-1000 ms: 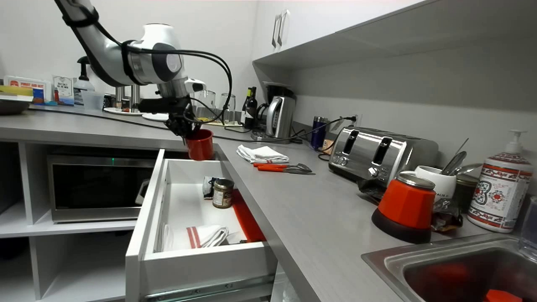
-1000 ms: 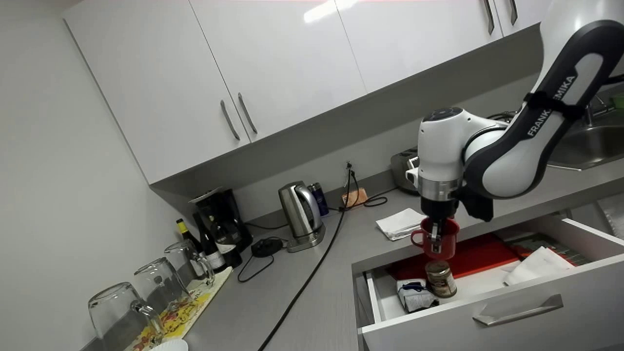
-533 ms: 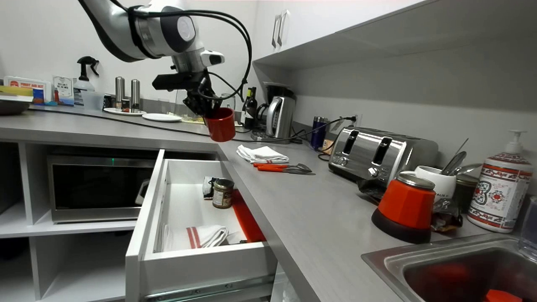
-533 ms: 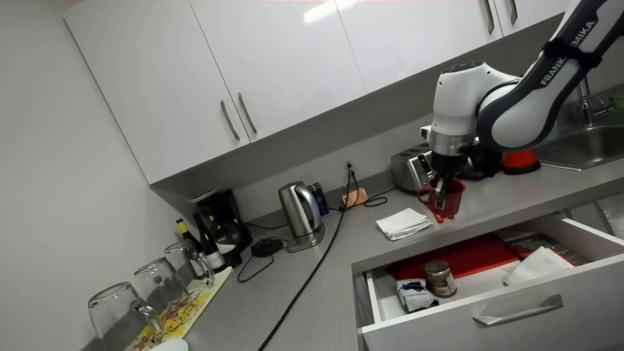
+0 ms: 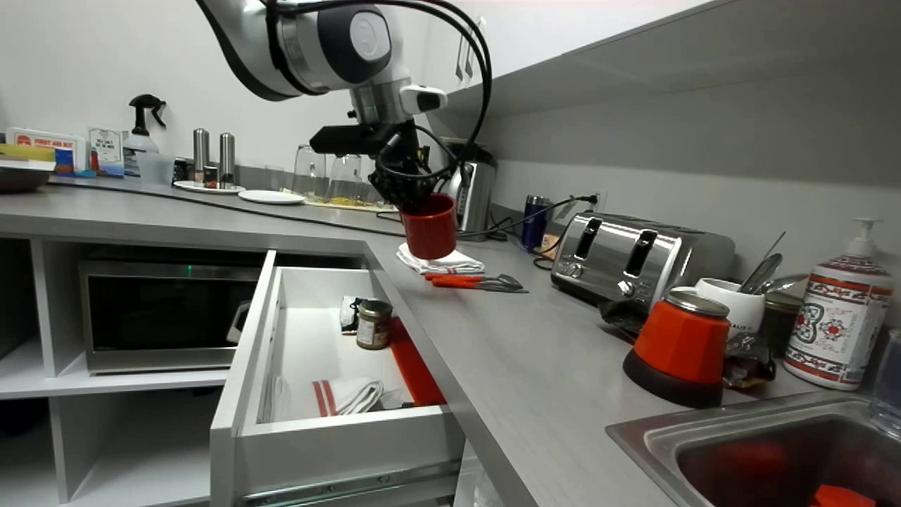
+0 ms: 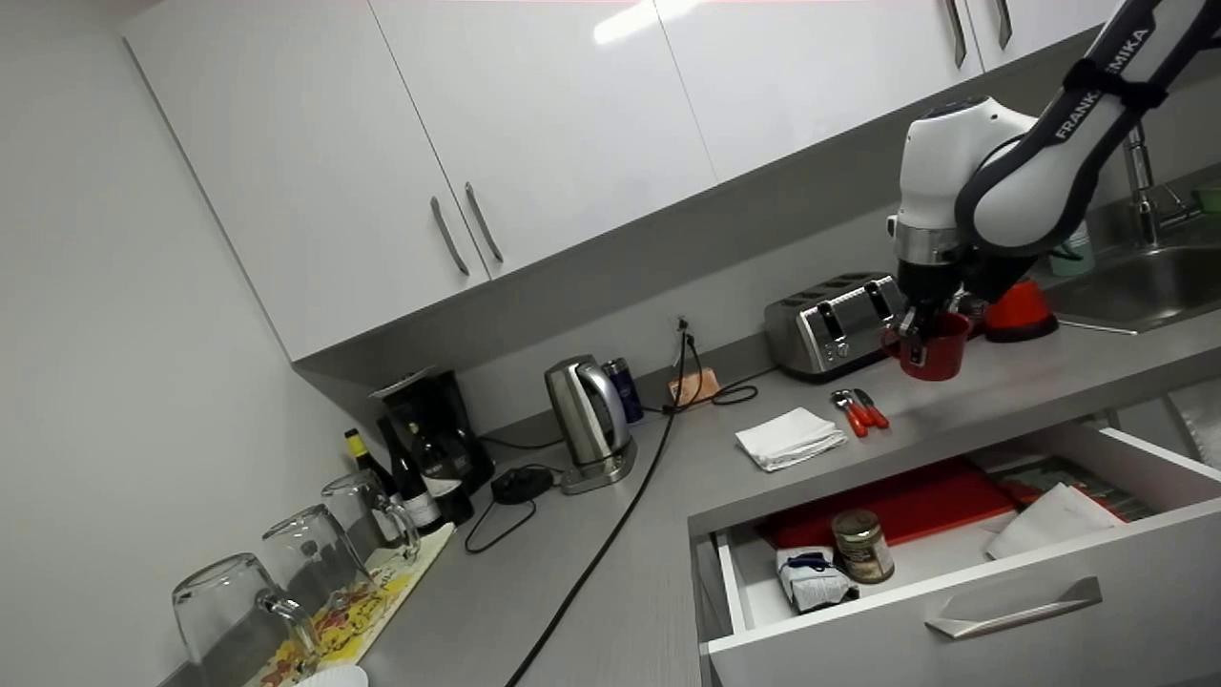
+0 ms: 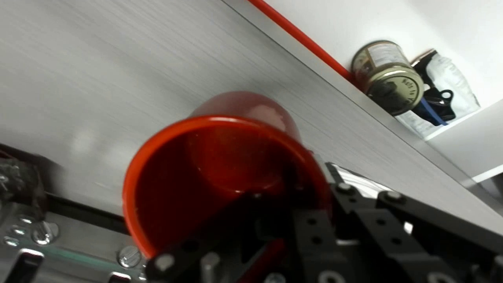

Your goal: Open the topmost drawer, remove a red mug from it, put the mug on the counter, and then close the drawer

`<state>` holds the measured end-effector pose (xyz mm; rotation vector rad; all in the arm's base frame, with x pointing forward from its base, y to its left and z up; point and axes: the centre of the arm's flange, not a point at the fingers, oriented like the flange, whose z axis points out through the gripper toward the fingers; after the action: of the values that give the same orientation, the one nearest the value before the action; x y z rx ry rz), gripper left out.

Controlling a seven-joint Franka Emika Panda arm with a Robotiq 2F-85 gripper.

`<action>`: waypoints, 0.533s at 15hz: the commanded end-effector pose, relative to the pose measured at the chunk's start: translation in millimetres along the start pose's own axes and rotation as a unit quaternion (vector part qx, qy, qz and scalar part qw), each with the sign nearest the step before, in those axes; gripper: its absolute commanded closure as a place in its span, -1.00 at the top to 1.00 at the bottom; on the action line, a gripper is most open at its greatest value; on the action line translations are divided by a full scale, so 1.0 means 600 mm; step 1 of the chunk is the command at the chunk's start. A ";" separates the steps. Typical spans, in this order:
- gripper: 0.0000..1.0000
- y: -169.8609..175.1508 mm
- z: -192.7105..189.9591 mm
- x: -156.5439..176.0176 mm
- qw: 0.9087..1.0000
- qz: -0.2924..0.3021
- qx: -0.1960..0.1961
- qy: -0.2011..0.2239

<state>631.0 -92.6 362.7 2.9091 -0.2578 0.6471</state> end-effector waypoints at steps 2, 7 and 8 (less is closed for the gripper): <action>-0.98 0.061 0.034 -0.014 0.997 0.060 0.012 -0.053; -0.98 0.081 0.081 -0.014 0.990 0.103 0.006 -0.093; -0.98 0.082 0.088 -0.011 0.989 0.108 0.004 -0.099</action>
<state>618.3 -143.7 322.9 2.9707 -0.5314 0.4271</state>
